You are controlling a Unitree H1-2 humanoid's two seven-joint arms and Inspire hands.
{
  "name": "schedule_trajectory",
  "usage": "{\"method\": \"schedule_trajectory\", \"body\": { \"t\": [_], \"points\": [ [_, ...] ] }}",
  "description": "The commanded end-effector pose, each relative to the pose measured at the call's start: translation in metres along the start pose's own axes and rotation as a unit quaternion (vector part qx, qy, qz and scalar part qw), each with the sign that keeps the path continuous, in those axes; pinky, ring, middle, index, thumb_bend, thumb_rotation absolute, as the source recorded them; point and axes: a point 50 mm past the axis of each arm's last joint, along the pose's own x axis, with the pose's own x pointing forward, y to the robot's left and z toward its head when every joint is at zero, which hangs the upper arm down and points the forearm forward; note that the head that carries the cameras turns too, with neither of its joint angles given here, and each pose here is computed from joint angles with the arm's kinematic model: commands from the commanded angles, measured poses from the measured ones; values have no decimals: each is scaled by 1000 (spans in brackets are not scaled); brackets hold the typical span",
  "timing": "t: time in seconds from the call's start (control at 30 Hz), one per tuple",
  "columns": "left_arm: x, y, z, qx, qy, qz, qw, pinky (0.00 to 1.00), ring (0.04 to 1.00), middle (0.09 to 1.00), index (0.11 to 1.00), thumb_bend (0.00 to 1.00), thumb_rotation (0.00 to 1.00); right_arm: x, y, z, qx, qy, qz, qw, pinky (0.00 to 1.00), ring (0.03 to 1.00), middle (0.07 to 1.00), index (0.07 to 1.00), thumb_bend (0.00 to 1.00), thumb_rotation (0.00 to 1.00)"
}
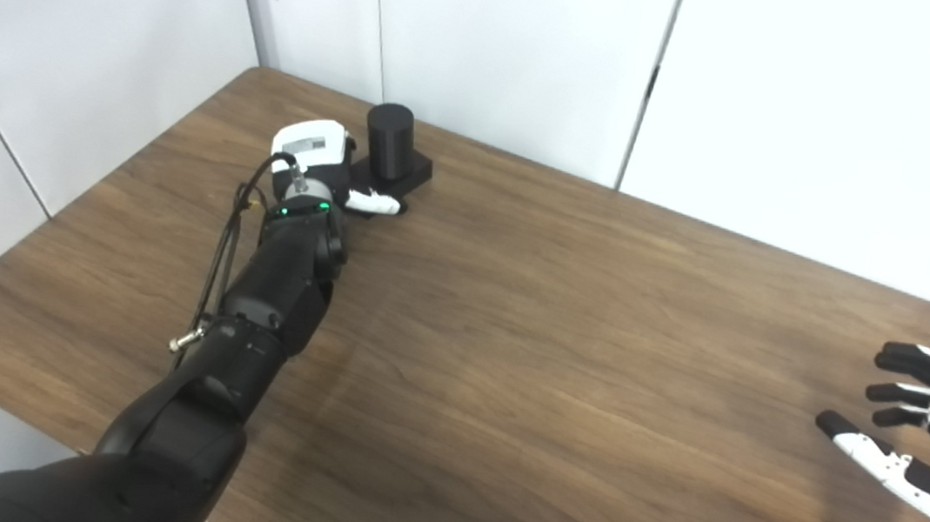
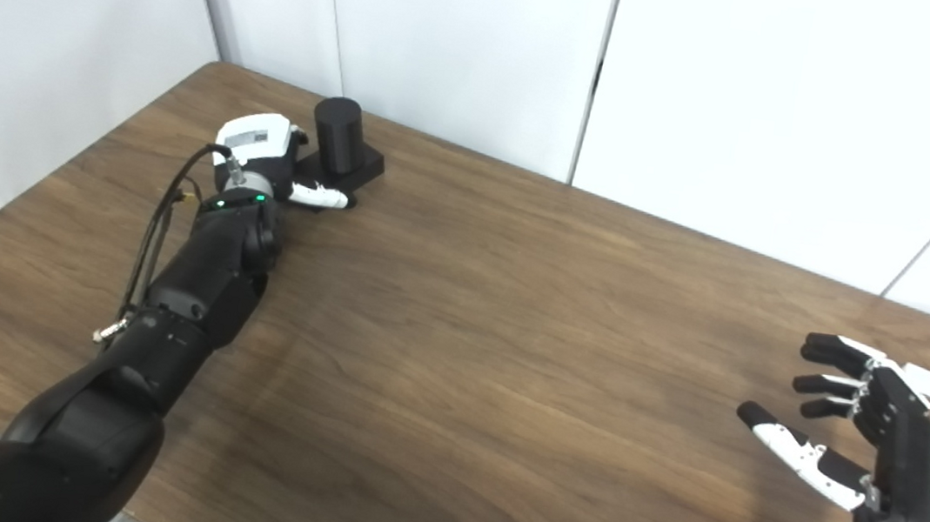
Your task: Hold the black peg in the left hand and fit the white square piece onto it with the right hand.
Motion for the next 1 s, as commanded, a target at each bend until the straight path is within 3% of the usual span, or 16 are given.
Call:
{"method": "schedule_trajectory", "body": {
  "t": [0.0,0.27,0.83,0.87,0.9,0.97],
  "points": [
    [8,21,12,-7,-11,25,1000,638,874,914,829,930,579,5,-5,17,-2,-42,-13,999,450,558,665,654,621,0],
    [17,21,8,29,-47,12,998,675,881,898,791,849,477,3,-5,18,-4,-38,-14,999,468,571,673,665,608,0],
    [28,38,-5,-15,-91,-19,996,597,804,812,579,777,211,3,-4,18,-8,-40,-18,999,445,550,666,653,588,0],
    [28,39,-5,-20,-95,-21,995,604,812,816,536,652,145,3,-4,18,-9,-40,-18,999,445,550,667,653,587,0],
    [28,39,-5,-24,-98,-23,995,615,818,819,513,588,110,3,-4,18,-10,-39,-19,999,444,549,668,651,587,0],
    [26,39,-5,-32,-105,-26,994,639,832,825,493,536,80,3,-3,19,-10,-37,-20,999,442,549,667,649,589,0]
  ]
}}
